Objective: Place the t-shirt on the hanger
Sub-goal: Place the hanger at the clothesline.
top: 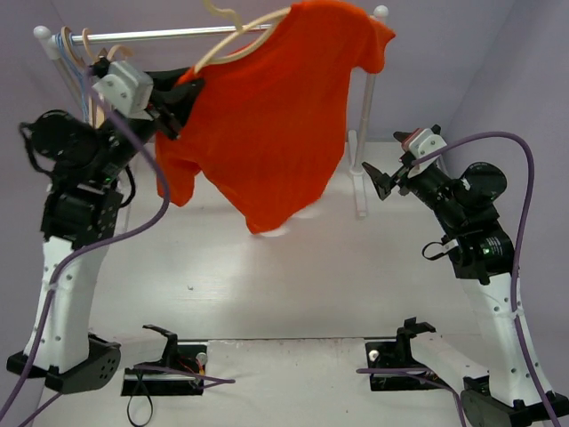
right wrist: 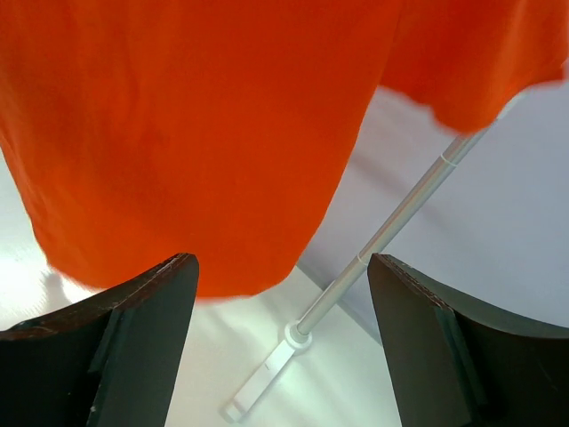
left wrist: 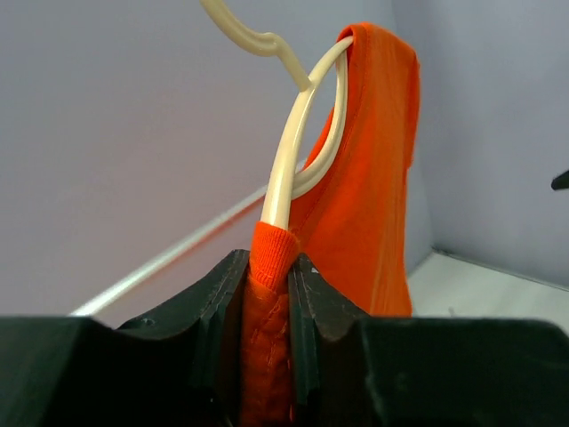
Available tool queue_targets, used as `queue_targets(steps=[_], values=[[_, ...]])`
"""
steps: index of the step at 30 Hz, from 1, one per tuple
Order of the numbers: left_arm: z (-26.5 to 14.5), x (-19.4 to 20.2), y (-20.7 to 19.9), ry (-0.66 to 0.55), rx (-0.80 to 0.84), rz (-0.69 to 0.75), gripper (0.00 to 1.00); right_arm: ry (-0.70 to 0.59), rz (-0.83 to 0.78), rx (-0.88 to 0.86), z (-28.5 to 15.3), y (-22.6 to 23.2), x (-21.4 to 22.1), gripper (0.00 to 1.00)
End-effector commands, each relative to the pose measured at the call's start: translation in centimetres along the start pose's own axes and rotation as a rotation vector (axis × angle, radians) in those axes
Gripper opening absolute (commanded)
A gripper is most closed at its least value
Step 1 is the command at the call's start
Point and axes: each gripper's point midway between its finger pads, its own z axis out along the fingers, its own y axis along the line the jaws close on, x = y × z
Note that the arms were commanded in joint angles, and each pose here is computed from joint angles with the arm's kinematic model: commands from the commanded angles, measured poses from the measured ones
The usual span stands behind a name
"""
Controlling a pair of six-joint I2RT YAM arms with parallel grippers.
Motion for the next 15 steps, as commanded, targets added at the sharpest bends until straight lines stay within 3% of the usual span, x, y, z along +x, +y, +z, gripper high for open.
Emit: queue_targets(steps=[1,4,10,15], values=[[-3.0,-6.1,0.8,-0.073,-0.056,0.202,0.00,-0.110,-0.027,0.062,-0.2,-1.4,-3.1,0.79],[-4.3,-4.3,1.5,0.023,-0.107,0.234,0.00,-0.110,-0.018,0.058,-0.2,-1.1,-2.9,0.79],[-6.3,4.4,5.3,0.348,-0.320,0.209,0.00,-0.092,0.019,0.041,0.1,-0.6,-1.8,0.80],[-6.7,7.4,7.0,0.445,-0.419,0.203,0.00,-0.073,0.051,0.016,0.5,0.0,-0.8,0.79]])
